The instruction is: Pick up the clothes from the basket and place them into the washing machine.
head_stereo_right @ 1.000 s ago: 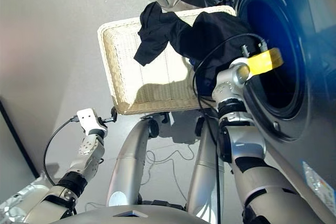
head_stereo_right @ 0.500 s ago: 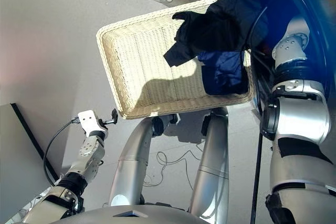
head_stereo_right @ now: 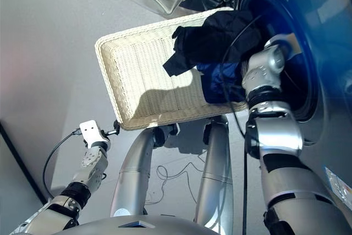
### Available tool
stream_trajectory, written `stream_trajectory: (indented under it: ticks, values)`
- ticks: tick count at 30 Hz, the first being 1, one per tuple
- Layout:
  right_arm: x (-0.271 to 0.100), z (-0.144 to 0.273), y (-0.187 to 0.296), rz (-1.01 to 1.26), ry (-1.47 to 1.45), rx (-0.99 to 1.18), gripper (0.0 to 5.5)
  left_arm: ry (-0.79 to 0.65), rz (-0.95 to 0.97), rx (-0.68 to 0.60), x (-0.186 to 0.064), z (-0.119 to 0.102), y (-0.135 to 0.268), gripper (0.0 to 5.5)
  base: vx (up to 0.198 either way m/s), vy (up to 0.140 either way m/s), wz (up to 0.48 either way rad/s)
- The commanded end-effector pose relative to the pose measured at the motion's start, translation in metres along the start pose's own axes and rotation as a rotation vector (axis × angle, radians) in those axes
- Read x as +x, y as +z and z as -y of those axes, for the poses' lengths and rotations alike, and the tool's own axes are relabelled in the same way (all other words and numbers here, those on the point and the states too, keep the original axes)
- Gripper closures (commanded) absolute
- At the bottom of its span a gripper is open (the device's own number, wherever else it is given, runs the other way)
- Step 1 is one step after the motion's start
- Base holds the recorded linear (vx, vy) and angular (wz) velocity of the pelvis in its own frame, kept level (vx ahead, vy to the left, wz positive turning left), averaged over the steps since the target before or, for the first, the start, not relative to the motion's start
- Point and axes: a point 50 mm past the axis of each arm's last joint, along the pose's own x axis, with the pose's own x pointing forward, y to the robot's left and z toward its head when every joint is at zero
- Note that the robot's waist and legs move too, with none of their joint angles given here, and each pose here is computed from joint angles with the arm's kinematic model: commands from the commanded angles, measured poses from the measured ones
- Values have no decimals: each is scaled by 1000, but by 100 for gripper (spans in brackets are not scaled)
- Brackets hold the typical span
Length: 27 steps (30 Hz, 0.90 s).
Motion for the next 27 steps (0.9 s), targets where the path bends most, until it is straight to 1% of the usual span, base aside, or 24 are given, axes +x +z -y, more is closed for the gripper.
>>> stream_trajectory:
  ticks: [1,4,7,9,12,13,15,17,18,22,25,27]
  values:
    - [-5,-21,6,50,168,-73,0,37,37,-30,7,-12,11,0,0,0,0]
    - [-15,-30,-9,18,263,-115,0,44,31,-33,8,-15,11,0,0,0,0]
    - [-20,-34,-13,21,322,-178,0,45,23,-31,7,-17,9,0,0,0,0]
    - [-28,-39,-18,51,458,-365,0,55,9,-30,7,-22,6,0,0,0,0]
    - [-38,-37,-29,35,580,-501,0,49,4,-10,6,-26,5,0,0,0,0]
    - [-41,-42,-29,59,656,-591,0,52,3,0,5,-29,5,0,0,0,0]
    - [-46,-40,-36,46,700,-659,0,45,-5,9,4,-30,3,0,0,0,0]
    - [-52,-40,-45,55,769,-796,0,47,-13,18,4,-32,1,0,0,0,0]
    - [-52,-34,-53,29,751,-827,0,45,-10,19,5,-30,2,0,0,0,0]
    - [-50,-24,-69,31,730,-1089,0,52,20,32,10,-29,12,0,0,0,0]
    - [-47,-16,-75,17,686,-1184,0,65,42,30,13,-30,19,0,0,0,0]
    - [-43,-13,-76,7,634,-1199,0,73,66,19,16,-29,25,0,0,0,0]
